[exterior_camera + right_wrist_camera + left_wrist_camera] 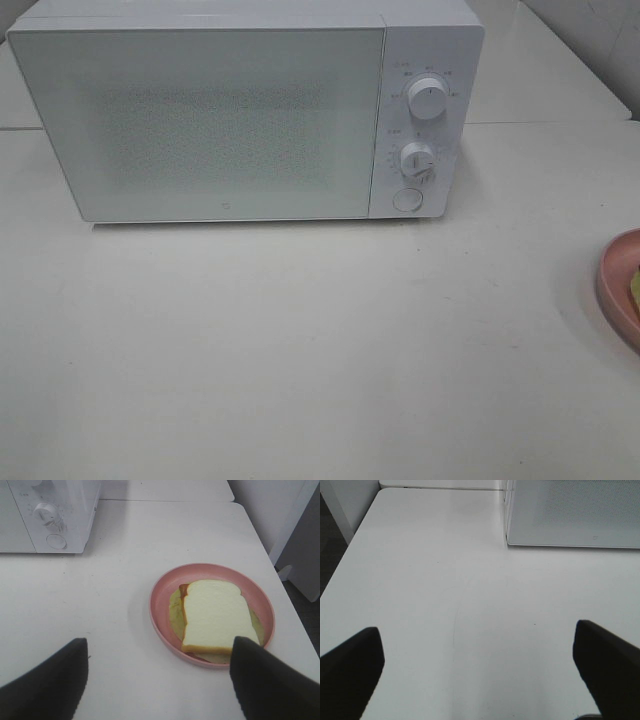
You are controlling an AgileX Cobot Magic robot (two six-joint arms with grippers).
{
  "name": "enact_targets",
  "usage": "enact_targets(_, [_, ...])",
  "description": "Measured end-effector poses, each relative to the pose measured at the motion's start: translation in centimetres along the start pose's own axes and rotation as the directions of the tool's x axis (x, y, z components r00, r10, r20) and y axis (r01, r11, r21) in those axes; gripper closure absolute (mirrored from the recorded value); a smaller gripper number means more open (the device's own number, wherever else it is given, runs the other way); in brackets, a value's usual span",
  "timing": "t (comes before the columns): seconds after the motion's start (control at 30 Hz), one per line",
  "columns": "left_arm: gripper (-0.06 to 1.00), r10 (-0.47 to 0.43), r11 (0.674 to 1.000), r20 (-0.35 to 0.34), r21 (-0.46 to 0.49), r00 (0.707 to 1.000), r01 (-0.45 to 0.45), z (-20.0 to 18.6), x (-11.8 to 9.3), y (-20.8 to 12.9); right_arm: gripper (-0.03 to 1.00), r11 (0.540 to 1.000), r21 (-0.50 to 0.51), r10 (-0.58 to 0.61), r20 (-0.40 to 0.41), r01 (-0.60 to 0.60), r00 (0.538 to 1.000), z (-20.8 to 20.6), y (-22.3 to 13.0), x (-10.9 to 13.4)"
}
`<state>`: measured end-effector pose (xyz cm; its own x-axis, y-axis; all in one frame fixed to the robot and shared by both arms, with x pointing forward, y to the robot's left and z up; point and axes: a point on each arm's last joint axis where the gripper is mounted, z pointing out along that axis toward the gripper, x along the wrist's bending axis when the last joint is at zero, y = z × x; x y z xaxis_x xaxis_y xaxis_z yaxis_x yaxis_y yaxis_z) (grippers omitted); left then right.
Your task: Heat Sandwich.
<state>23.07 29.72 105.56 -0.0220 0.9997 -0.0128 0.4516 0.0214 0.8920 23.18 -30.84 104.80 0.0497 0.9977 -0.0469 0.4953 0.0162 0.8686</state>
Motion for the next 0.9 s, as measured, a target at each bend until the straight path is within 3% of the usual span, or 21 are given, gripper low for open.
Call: enact_targets(0.9, [-0.03, 0.000, 1.000, 0.000, 0.000, 1.000, 0.000, 0.00, 0.00, 0.00, 0.21, 1.000, 0.000, 0.000, 0.000, 0.000, 1.000, 0.00, 0.00, 0.00])
